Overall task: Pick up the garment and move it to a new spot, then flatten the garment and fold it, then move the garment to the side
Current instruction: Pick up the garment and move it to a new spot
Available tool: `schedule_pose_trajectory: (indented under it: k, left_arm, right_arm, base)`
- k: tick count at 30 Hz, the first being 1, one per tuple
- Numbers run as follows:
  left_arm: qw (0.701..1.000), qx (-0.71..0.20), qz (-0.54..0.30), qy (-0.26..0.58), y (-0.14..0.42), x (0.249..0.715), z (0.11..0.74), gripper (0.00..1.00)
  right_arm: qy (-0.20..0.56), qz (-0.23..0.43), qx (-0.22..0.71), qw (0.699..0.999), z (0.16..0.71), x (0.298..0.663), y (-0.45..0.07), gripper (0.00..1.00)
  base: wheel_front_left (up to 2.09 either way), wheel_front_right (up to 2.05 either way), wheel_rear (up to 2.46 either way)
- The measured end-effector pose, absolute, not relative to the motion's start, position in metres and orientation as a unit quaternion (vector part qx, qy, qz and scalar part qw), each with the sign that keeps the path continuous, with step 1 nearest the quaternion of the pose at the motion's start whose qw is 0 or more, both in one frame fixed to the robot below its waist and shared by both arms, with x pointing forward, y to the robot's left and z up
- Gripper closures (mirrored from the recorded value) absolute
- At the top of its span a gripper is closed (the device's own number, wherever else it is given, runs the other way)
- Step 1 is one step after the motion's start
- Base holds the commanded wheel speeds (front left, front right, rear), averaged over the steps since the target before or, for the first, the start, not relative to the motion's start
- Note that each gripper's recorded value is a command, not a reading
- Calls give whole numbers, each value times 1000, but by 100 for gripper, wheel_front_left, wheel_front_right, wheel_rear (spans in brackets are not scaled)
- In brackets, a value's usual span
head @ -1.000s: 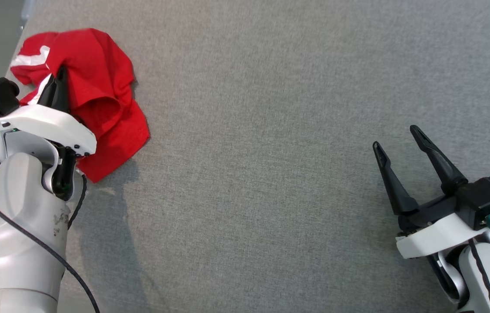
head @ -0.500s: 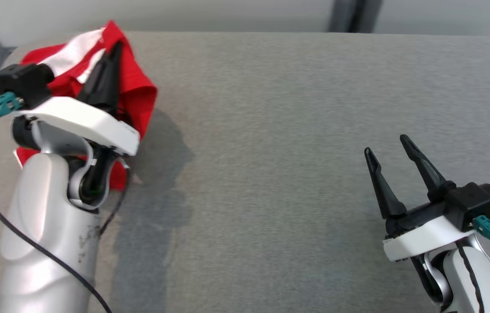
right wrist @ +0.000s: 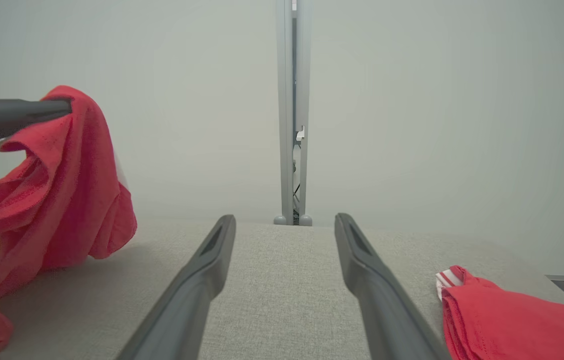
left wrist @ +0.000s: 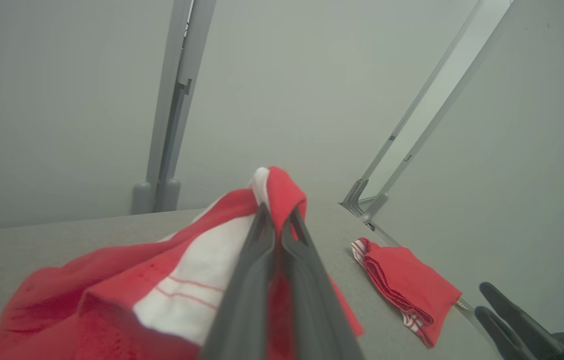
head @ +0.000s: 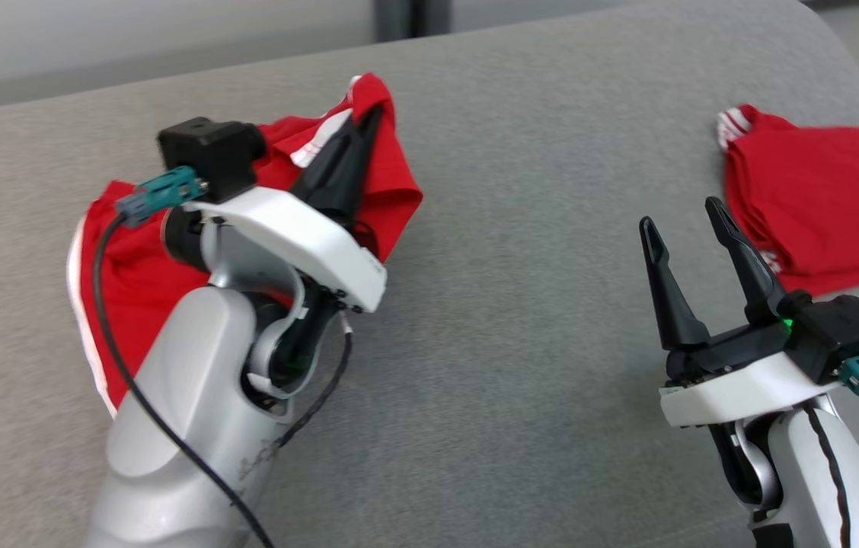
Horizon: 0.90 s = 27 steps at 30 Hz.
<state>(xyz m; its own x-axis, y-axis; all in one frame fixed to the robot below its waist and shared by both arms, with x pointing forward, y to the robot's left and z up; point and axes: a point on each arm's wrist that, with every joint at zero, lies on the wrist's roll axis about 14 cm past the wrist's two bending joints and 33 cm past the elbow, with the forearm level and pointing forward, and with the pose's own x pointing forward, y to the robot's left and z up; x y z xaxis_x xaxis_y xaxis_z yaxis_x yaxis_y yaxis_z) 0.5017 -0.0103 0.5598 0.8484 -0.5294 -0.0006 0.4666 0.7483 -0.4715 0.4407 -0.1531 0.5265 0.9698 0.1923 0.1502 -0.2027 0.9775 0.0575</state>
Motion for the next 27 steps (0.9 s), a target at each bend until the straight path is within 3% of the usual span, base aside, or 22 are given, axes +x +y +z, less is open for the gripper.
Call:
schedule_pose_trajectory:
  k: [7, 15, 16, 17, 18, 22, 27]
  left_arm:
    - [902, -263, -327, 102, -95, 506, 541, 100]
    - [894, -299, -322, 88, -135, 533, 541, 100]
    - [895, -304, -314, 85, -136, 537, 540, 87]
    - [897, -304, -310, 85, -137, 540, 537, 53]
    - [898, -302, -308, 88, -138, 541, 533, 0]
    - [895, -268, -336, 117, -149, 526, 511, 0]
    - [912, -248, -307, 110, -122, 531, 500, 0]
  right_arm:
    - [-66, 49, 38, 996, 523, 435, -184, 0]
    - [-48, 21, 34, 998, 512, 432, -200, 0]
    - [-46, 19, 34, 998, 511, 433, -202, 0]
    - [-44, 17, 33, 998, 510, 432, -203, 0]
    - [-42, 16, 34, 998, 508, 432, -204, 0]
    - [-42, 19, 37, 998, 507, 435, -201, 0]
    - [-49, 39, 41, 997, 510, 442, -186, 0]
  base:
    - [0, 0, 0]
    - [0, 0, 0]
    - [0, 0, 0]
    - [0, 0, 0]
    - [0, 0, 0]
    - [0, 0, 0]
    - [0, 0, 0]
